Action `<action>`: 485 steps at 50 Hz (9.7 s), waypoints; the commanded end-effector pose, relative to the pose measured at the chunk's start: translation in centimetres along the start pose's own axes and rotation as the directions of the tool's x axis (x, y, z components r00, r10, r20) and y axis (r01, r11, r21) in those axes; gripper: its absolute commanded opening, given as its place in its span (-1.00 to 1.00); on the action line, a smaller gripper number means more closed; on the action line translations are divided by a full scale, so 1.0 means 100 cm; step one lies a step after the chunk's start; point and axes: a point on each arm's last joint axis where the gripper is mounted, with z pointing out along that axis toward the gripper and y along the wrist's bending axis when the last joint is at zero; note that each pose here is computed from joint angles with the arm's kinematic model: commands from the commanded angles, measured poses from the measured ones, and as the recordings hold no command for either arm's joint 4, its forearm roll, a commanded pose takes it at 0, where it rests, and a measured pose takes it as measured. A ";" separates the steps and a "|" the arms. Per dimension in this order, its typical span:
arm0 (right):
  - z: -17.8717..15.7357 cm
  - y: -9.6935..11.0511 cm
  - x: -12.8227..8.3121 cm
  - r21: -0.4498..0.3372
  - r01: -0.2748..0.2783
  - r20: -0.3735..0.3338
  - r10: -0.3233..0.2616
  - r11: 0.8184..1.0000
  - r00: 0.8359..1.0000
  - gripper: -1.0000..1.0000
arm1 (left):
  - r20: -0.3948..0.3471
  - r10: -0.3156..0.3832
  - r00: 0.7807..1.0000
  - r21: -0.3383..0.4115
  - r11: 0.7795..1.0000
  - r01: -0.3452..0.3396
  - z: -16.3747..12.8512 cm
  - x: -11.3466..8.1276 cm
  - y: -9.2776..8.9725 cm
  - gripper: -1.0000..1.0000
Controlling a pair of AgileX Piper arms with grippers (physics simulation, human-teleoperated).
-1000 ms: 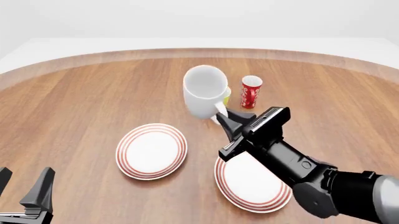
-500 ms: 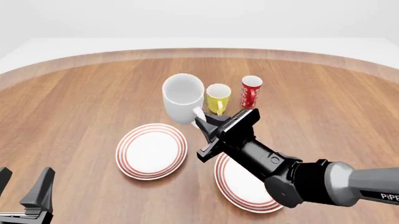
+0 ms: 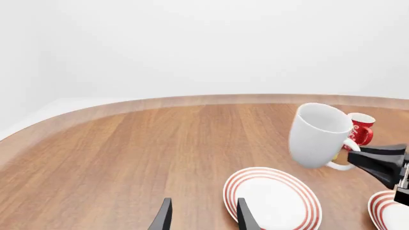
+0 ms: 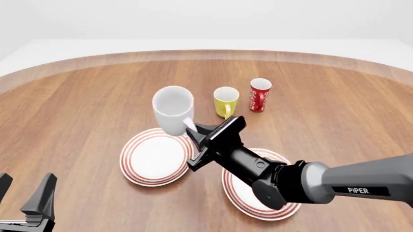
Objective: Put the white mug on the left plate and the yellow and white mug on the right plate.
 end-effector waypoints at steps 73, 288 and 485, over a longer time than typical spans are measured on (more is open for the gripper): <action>0.044 0.042 0.063 -0.092 -0.083 -0.146 0.069 0.992 0.987 -1.00 | 0.000 0.000 1.000 0.000 1.000 0.000 0.000 0.000 0.000 1.00; 0.058 -0.165 0.037 0.390 -0.196 -0.114 0.258 0.900 0.959 1.00 | 0.000 0.000 1.000 0.000 1.000 0.000 0.000 0.000 0.000 1.00; -0.093 -0.066 -0.001 0.244 -0.104 -0.121 0.136 0.964 0.983 -1.00 | 0.000 0.000 1.000 0.000 1.000 0.000 0.000 0.000 0.000 1.00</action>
